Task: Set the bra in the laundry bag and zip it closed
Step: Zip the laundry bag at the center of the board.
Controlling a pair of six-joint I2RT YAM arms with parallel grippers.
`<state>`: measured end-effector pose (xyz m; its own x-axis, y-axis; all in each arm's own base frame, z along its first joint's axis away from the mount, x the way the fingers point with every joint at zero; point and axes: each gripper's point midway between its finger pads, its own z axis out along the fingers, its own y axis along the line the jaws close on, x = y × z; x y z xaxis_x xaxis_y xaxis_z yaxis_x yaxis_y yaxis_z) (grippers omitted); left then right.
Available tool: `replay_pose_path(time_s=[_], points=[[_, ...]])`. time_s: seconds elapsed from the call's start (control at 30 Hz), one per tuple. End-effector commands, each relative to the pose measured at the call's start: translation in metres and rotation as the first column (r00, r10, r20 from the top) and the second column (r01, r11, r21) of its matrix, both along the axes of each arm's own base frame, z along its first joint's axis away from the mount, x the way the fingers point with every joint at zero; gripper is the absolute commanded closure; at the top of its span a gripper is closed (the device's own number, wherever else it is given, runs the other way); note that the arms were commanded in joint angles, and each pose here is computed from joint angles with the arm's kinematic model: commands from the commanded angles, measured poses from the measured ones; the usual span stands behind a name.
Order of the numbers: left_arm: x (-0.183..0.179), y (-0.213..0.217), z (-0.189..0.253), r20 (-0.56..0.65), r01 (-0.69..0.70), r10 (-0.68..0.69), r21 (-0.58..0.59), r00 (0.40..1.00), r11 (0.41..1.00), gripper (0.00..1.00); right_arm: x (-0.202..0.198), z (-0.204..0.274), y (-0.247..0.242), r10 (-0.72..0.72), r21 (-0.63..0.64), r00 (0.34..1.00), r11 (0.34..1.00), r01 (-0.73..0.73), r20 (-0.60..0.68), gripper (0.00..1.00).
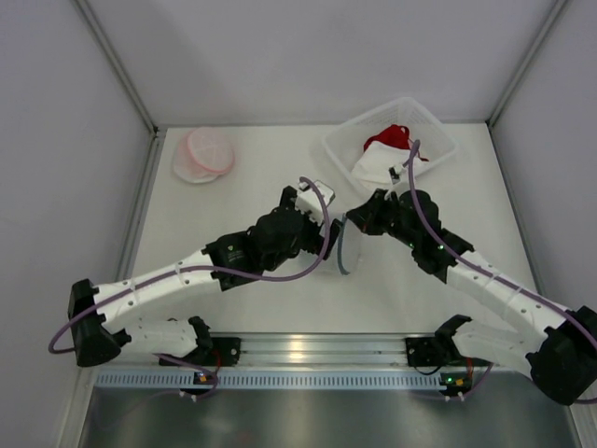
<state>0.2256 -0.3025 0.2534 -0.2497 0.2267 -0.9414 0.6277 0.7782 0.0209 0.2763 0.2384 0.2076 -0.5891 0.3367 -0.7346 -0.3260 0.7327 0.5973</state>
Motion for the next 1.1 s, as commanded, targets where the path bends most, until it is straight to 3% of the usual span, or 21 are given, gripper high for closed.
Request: replay_pose_path(time_s=[0.0,0.17,0.43,0.53,0.57,0.7,0.83,0.9,1.07], points=[[0.011,-0.019,0.016,0.053,0.033,-0.035,0.026,0.998,0.999,0.05,0.001,0.026,-0.002,-0.013,0.047,0.997,0.999,0.010,0.070,1.00],[0.022,-0.059,-0.016,-0.061,0.038,-0.034,0.060,0.998,0.997,0.09,-0.002,0.023,-0.007,-0.058,0.070,0.997,0.996,0.055,0.043,1.00],[0.021,-0.075,-0.031,-0.145,0.024,-0.019,0.035,0.989,0.999,0.16,0.001,0.018,-0.019,-0.125,0.041,0.992,0.991,0.124,0.014,1.00],[0.032,-0.067,-0.048,-0.141,-0.059,0.069,0.078,0.988,0.995,0.39,0.001,0.019,-0.019,-0.123,0.042,0.992,0.992,0.122,0.017,1.00],[0.033,-0.066,-0.053,-0.145,-0.073,0.085,0.088,0.986,0.993,0.62,0.001,0.020,-0.019,-0.124,0.044,0.992,0.991,0.123,0.020,1.00],[0.028,-0.055,-0.059,-0.161,-0.100,0.111,0.077,0.981,0.992,1.00,0.002,0.015,-0.027,-0.164,0.021,0.986,0.986,0.164,0.009,1.00],[0.018,-0.034,-0.049,-0.135,-0.103,0.104,0.011,0.985,0.995,1.00,0.007,0.011,-0.035,-0.210,-0.013,0.978,0.977,0.211,0.007,1.00],[0.009,-0.027,-0.023,-0.101,-0.071,0.062,-0.096,0.993,0.993,1.00,0.010,0.009,-0.038,-0.220,-0.023,0.975,0.975,0.220,0.009,1.00],[-0.015,0.004,-0.019,-0.076,-0.024,0.010,-0.186,0.997,0.982,1.00,0.016,0.001,-0.039,-0.229,-0.046,0.973,0.972,0.229,0.013,1.00]])
